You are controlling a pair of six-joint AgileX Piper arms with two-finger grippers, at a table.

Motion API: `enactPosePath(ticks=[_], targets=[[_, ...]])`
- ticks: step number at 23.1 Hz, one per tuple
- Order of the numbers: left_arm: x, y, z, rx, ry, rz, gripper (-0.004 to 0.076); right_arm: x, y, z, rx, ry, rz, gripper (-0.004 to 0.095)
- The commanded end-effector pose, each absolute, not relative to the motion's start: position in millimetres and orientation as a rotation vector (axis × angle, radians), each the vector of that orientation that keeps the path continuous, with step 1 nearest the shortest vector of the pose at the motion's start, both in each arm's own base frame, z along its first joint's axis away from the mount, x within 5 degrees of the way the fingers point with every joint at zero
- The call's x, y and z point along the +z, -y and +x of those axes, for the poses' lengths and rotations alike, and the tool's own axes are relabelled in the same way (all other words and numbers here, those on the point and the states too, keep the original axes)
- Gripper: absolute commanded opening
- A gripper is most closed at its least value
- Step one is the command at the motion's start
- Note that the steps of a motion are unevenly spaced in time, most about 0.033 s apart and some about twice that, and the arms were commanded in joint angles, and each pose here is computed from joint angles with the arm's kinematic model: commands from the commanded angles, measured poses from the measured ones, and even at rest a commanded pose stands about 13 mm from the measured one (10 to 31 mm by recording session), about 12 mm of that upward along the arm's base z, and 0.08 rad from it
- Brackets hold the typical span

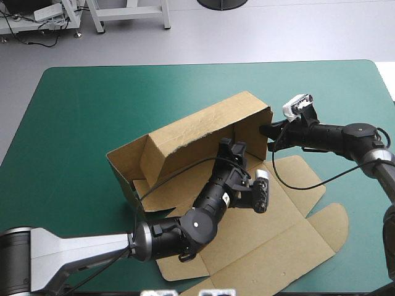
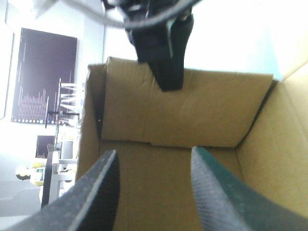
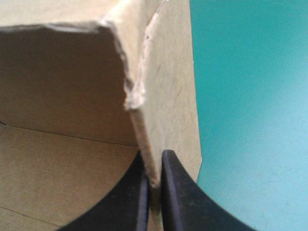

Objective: Fold the box

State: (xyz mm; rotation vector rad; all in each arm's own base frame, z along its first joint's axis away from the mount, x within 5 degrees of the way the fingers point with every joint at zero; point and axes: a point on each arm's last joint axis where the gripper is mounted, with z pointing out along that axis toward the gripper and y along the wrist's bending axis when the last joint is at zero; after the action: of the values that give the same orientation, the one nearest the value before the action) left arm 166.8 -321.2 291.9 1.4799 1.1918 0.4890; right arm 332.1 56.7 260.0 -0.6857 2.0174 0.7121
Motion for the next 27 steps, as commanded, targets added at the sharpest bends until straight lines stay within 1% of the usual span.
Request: enactPosePath(ticks=[1, 2, 3, 4, 7, 12, 15, 16, 17, 18, 19, 20, 23, 24, 27], targets=[[317.8, 322.9, 148.4, 0.441, -1.17, 1.365, 0.0332, 284.2, -61.2, 328.9, 0.781, -1.945, -0.646, -0.0004], [318.2, 324.4, 143.5, 0.421, -1.182, 1.346, 0.0316, 284.2, -61.2, 328.9, 0.784, -1.947, -0.641, -0.0004], [319.2, 325.6, 138.7, 0.402, -1.187, 1.333, 0.0283, 284.2, -61.2, 328.9, 0.785, -1.948, -0.639, -0.0004], [320.7, 326.0, 135.0, 0.394, -1.183, 1.328, 0.0231, 284.2, -61.2, 328.9, 0.79, -1.952, -0.632, -0.0004], [331.9, 323.9, 124.5, 0.389, -1.17, 1.294, -0.0004, 284.0, -61.0, 328.9, 0.808, -1.969, -0.6, -0.0004], [380.2, 304.2, 118.9, 0.294, -1.187, 1.131, 0.0003, 281.8, -60.6, 327.9, 0.821, -2.009, -0.581, -0.0004], [435.2, 267.7, 122.8, 0.132, -1.275, 0.955, 0.0003, 283.4, -58.8, 320.4, 0.796, -2.082, -0.593, -0.0004], [445.6, 258.2, 126.5, 0.116, -1.285, 0.927, 0.0006, 285.2, -58.7, 319.2, 0.797, -2.084, -0.587, -0.0004], [463.0, 236.9, 135.2, 0.097, -1.323, 0.864, 0.0008, 293.4, -58.4, 313.8, 0.787, -2.08, -0.581, -0.0004], [470.5, 225.4, 141.3, 0.091, -1.348, 0.83, 0.0008, 295.9, -57.7, 312.3, 0.789, -2.081, -0.568, -0.0004], [481.2, 204.4, 153.2, 0.105, -1.382, 0.781, 0.0008, 306.0, -57.6, 306.3, 0.779, -2.061, -0.562, -0.0004], [485.7, 193.0, 160.0, 0.12, -1.4, 0.756, 0.0008, 311.0, -57.1, 303.0, 0.764, -2.055, -0.56, -0.0004], [493.0, 150.5, 190.8, 0.204, -1.502, 0.693, 0.0008, 330.6, -50.8, 282.5, 0.637, -2.099, -0.558, -0.0004], [488.3, 136.3, 204.2, 0.235, -1.556, 0.691, 0.0008, 335.7, -48.5, 273.9, 0.601, -2.13, -0.552, -0.0004], [481.5, 107.7, 224.6, 0.237, -1.658, 0.627, 0.0008, 347.5, -45.5, 255.5, 0.542, -2.159, -0.559, -0.0004]])
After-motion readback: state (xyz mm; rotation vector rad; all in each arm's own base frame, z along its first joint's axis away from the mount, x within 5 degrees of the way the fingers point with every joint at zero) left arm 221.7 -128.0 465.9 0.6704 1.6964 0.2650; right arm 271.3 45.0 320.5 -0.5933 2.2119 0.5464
